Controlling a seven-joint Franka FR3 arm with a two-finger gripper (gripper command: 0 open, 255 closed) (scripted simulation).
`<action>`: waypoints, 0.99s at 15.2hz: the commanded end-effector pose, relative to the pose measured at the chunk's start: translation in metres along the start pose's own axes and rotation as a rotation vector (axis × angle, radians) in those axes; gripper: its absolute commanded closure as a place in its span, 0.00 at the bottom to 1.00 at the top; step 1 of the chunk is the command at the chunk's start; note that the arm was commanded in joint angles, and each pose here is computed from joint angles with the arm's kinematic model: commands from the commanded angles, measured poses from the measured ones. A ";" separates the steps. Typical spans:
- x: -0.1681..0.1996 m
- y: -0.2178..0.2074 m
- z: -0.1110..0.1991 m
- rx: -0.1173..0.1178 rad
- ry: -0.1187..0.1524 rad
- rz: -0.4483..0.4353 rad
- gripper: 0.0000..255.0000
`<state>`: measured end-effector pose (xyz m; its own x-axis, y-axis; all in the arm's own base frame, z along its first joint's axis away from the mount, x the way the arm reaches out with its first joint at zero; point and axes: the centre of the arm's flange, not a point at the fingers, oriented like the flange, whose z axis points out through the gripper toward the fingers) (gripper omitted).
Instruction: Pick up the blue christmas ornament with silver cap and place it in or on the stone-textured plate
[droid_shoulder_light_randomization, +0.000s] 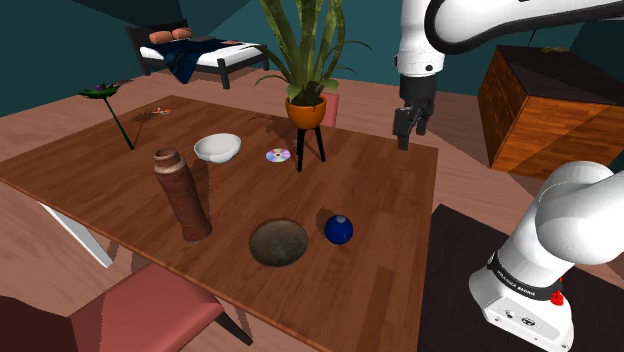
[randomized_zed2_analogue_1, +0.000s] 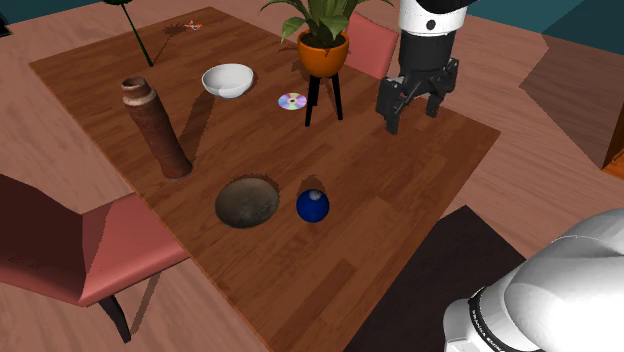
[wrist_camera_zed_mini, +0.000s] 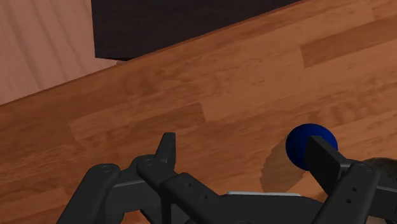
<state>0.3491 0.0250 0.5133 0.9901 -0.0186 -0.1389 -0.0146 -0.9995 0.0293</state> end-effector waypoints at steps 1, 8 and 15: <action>0.017 -0.016 0.017 0.012 -0.023 0.021 0.00; 0.067 -0.068 0.078 0.053 -0.105 0.089 0.00; 0.116 -0.120 0.141 0.093 -0.187 0.157 0.00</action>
<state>0.4418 0.1341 0.3651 0.9376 -0.1595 -0.3090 -0.1748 -0.9843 -0.0224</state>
